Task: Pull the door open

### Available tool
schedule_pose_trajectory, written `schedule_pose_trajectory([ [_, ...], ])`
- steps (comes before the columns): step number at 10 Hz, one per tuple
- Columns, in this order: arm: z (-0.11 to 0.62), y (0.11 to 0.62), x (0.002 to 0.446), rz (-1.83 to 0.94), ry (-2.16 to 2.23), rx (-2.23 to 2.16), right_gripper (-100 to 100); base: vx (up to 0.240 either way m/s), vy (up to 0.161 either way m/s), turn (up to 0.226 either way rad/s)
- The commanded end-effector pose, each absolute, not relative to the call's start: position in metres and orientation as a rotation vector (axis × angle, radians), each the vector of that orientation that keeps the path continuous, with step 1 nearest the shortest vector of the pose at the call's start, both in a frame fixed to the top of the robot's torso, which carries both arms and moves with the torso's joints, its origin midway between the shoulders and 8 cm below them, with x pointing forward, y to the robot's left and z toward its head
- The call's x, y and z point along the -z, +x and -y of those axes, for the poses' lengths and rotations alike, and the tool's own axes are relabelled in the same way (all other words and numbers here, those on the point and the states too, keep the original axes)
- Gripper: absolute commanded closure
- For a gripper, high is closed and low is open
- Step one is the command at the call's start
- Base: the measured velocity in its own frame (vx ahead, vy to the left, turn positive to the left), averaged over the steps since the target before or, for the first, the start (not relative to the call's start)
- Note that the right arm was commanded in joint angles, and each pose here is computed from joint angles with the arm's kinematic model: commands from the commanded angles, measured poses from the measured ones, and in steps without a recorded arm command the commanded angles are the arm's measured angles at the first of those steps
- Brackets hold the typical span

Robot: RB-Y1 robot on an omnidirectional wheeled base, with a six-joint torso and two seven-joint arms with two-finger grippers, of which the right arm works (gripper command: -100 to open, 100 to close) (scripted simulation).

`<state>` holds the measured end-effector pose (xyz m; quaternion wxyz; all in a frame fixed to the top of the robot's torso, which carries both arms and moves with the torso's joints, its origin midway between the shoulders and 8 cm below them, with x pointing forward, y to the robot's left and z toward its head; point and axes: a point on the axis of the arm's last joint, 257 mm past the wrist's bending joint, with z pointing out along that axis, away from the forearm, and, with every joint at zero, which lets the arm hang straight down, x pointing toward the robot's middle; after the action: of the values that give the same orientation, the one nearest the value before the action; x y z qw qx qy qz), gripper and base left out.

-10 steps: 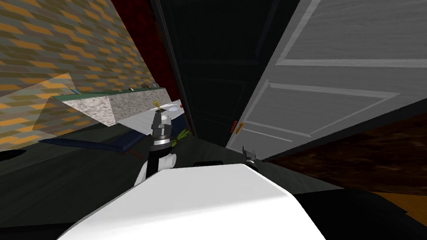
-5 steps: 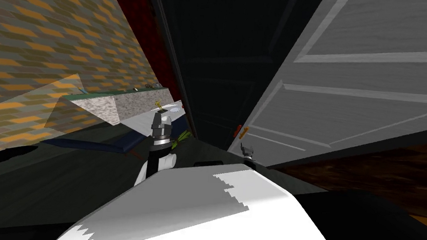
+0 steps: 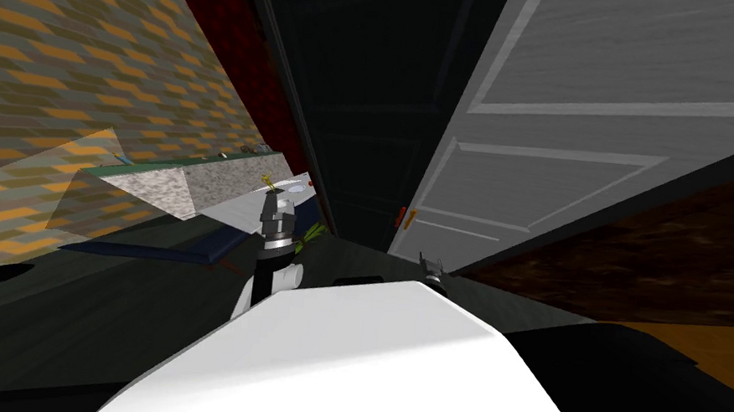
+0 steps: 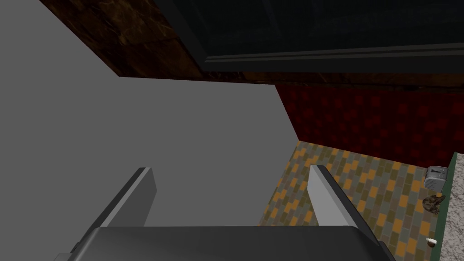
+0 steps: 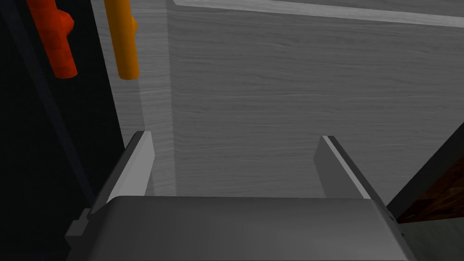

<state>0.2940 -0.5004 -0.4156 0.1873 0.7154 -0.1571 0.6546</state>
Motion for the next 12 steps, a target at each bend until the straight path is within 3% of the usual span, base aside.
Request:
schedule_pose_trajectory([
  [1,0.512,0.281,0.417,0.447,2.015,-1.806,-100,-0.131,0.003,-0.084],
  [8,0.573,0.208,0.43,0.472,2.001,-1.607,-100,-0.112,-0.03,-0.105],
  [12,0.578,0.212,0.428,0.48,1.99,-1.603,-100,0.113,-0.051,0.01],
])
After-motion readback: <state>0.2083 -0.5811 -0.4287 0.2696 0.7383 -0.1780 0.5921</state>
